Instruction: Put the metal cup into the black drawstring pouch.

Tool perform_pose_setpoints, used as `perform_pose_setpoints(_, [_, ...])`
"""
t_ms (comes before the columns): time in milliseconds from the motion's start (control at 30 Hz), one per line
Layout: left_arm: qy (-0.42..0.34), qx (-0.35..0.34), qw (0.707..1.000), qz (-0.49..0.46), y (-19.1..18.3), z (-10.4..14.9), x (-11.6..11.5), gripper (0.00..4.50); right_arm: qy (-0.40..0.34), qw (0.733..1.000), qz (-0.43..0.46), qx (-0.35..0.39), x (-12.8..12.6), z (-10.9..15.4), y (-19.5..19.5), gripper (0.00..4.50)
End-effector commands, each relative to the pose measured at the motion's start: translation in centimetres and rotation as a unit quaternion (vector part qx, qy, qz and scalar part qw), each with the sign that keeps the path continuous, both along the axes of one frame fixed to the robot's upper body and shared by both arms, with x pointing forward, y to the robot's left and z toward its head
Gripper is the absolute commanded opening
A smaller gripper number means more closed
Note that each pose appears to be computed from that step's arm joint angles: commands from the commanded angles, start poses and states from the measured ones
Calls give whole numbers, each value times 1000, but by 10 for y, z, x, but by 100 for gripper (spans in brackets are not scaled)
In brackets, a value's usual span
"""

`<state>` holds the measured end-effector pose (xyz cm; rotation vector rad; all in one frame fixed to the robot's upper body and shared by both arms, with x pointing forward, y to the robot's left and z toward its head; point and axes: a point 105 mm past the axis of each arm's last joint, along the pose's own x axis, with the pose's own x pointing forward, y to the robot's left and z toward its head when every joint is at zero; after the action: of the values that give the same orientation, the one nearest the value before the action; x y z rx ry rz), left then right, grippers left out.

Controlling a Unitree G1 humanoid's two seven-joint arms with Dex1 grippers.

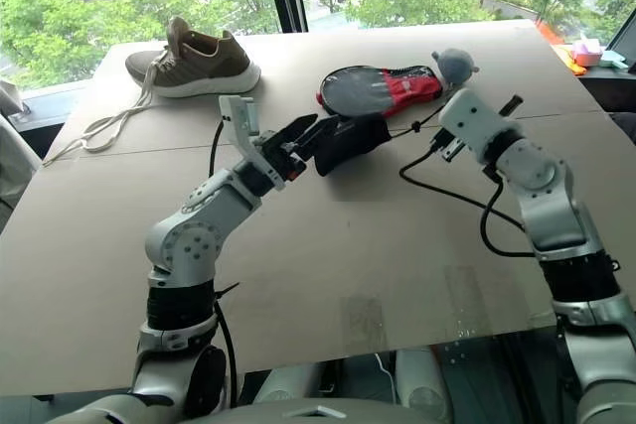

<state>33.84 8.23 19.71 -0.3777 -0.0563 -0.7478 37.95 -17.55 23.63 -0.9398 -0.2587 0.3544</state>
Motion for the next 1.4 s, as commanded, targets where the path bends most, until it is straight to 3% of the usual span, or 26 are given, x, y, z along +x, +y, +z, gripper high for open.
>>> perform_pose_setpoints(33, [-43,42,998,-7,0,9,-5,382,-123,991,20,-48,-4,59,8,0])
perform_pose_setpoints(100, [-61,51,997,-7,2,16,-2,382,-173,982,40,-70,-7,85,19,0])
perform_pose_setpoints(267, [-129,62,990,0,-2,45,6,382,-217,966,107,-88,-16,106,55,0])
perform_pose_setpoints(467, [-216,62,973,-55,-25,77,10,382,-232,955,157,-104,-25,109,80,0])
perform_pose_setpoints(700, [-298,125,944,-65,-44,96,31,382,-229,950,190,-97,-30,108,95,0])
perform_pose_setpoints(1133, [-288,56,954,-69,-47,108,37,382,-236,944,218,-75,-37,118,116,0])
perform_pose_setpoints(1400, [-282,57,955,-77,-53,103,36,382,-234,943,226,-71,-38,118,122,0])
